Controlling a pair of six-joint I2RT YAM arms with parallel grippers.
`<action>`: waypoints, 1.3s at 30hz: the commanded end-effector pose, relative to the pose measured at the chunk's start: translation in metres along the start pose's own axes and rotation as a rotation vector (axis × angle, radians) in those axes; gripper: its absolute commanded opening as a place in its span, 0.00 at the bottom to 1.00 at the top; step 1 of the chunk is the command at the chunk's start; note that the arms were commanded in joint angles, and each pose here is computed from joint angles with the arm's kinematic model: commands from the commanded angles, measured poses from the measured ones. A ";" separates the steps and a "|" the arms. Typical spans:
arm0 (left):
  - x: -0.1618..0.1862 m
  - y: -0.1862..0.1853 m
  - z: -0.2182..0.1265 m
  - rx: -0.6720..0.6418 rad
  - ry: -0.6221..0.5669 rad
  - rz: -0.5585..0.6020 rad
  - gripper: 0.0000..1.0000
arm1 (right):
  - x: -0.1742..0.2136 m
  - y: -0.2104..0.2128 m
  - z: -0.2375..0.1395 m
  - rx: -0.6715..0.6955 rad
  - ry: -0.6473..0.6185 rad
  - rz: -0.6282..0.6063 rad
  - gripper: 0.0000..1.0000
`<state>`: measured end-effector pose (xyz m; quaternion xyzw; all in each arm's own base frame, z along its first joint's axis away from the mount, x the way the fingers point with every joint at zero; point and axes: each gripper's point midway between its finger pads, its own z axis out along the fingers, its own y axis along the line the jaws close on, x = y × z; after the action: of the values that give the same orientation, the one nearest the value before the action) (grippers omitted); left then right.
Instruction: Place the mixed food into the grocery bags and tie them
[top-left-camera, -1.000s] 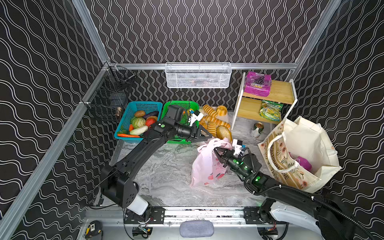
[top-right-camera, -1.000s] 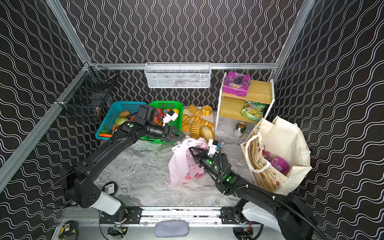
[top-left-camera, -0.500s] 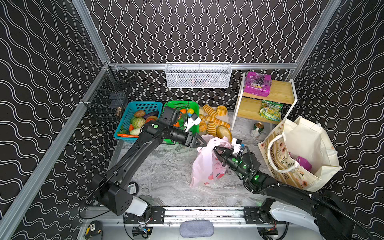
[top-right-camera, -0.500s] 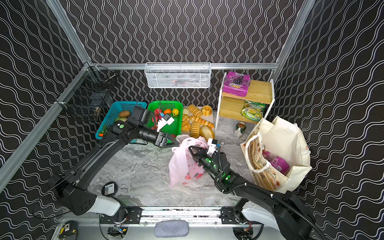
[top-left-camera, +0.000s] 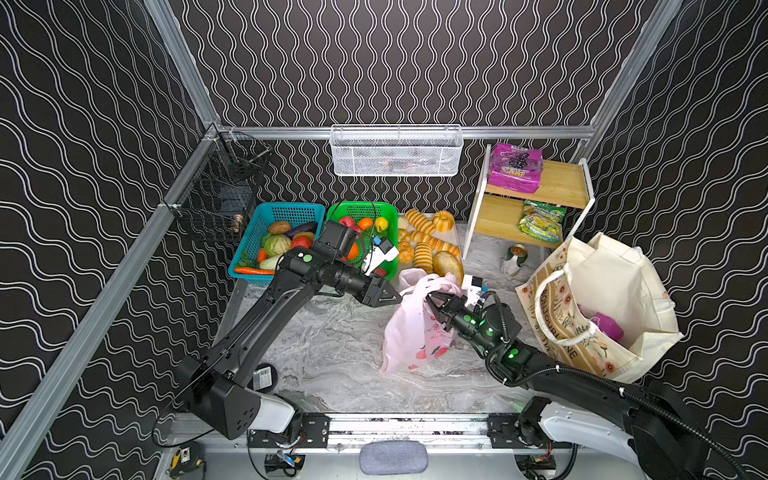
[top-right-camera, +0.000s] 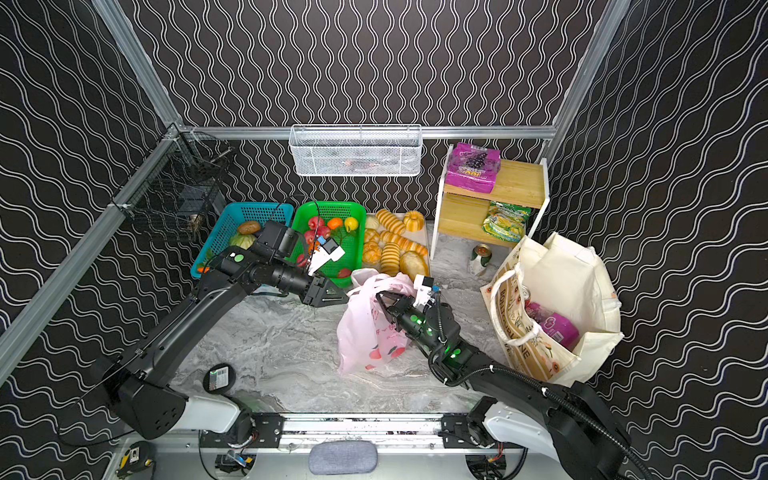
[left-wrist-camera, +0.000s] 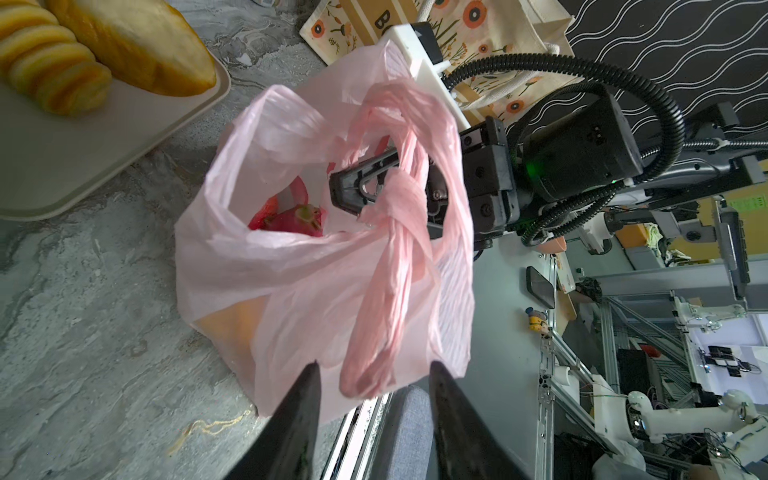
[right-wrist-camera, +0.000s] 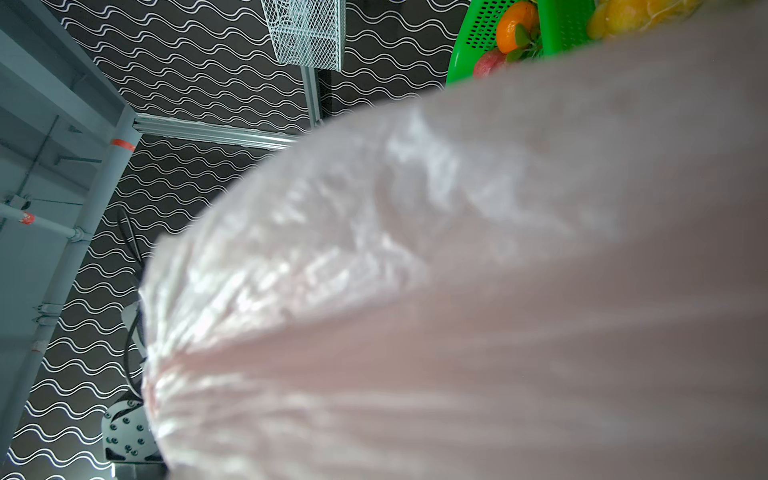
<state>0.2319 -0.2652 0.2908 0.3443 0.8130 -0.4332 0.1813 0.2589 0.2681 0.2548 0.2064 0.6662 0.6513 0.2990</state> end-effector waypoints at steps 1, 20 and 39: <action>-0.004 0.003 0.000 -0.014 -0.010 0.059 0.45 | 0.000 0.010 0.000 -0.028 0.001 0.004 0.00; -0.007 0.007 0.008 0.018 0.001 0.061 0.00 | 0.002 0.011 -0.002 -0.032 0.016 0.011 0.00; -0.010 0.075 -0.016 -0.370 -0.081 -0.158 0.00 | -0.032 -0.008 -0.100 0.468 -0.085 -0.553 0.00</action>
<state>0.2806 -0.2454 0.2620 0.2548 0.8783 -0.3419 0.2162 0.2107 0.2157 0.2832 0.0956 0.7642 0.5027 0.3926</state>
